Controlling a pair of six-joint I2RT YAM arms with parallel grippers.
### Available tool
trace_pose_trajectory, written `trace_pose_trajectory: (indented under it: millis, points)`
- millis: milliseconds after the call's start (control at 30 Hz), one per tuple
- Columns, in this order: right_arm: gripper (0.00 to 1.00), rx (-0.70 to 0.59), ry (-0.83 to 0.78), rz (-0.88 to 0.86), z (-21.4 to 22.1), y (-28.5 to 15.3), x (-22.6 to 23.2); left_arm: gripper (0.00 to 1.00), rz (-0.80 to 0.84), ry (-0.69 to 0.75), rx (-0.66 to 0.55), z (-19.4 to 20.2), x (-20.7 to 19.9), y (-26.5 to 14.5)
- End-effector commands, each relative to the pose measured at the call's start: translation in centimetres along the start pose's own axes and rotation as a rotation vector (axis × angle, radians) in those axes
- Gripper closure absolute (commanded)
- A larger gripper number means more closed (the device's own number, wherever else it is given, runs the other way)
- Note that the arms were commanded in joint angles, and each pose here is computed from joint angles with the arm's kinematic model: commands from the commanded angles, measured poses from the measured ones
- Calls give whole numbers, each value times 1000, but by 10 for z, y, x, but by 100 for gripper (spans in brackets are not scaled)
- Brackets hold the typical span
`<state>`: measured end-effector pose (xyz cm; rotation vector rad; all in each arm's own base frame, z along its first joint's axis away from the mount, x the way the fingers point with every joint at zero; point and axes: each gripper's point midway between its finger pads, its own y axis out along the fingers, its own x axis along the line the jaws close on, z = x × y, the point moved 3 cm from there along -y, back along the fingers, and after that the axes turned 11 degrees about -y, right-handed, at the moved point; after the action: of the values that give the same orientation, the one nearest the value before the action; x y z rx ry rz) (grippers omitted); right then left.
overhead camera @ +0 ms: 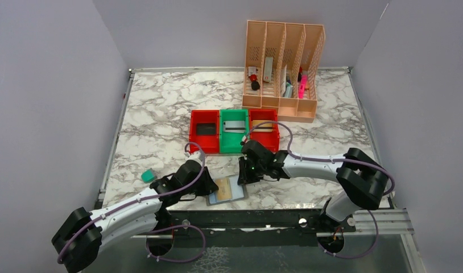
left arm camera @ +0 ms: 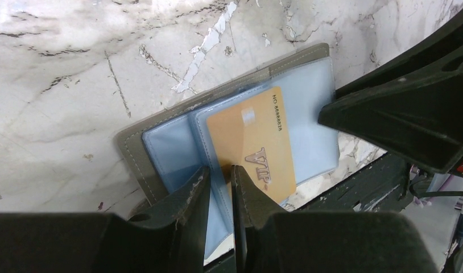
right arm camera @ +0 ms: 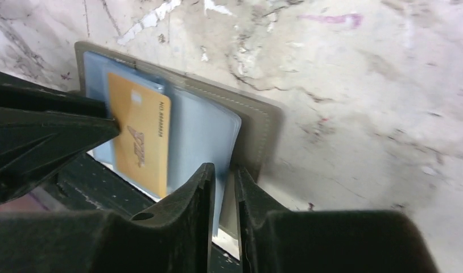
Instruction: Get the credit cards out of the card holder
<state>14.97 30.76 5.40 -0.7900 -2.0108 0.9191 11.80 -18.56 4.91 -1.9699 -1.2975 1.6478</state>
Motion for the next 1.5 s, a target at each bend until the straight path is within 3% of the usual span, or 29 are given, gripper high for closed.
trace_pose_trajectory:
  millis: [0, 167, 333, 667, 1100, 1467]
  points:
    - [72, -93, -32, 95, -13, -23, -10, 77, -3, 23, 16, 1, -1, -5]
    - [60, -177, -63, -131, -29, -39, 28, 77, -1, 26, 14, 0, -3, -6]
    - [60, -102, -59, -316, -23, -26, 54, 77, -5, 33, 23, 0, -5, -5]
    - [61, 13, 48, -332, 2, 10, 46, 77, -5, 33, 29, 1, -3, -4]
    - [95, 2, 76, -329, 6, 12, 43, 82, -10, 37, 29, 2, -2, -4]
    - [97, -12, 100, -313, 11, 0, 25, 85, -34, 39, 11, 0, 3, -5]
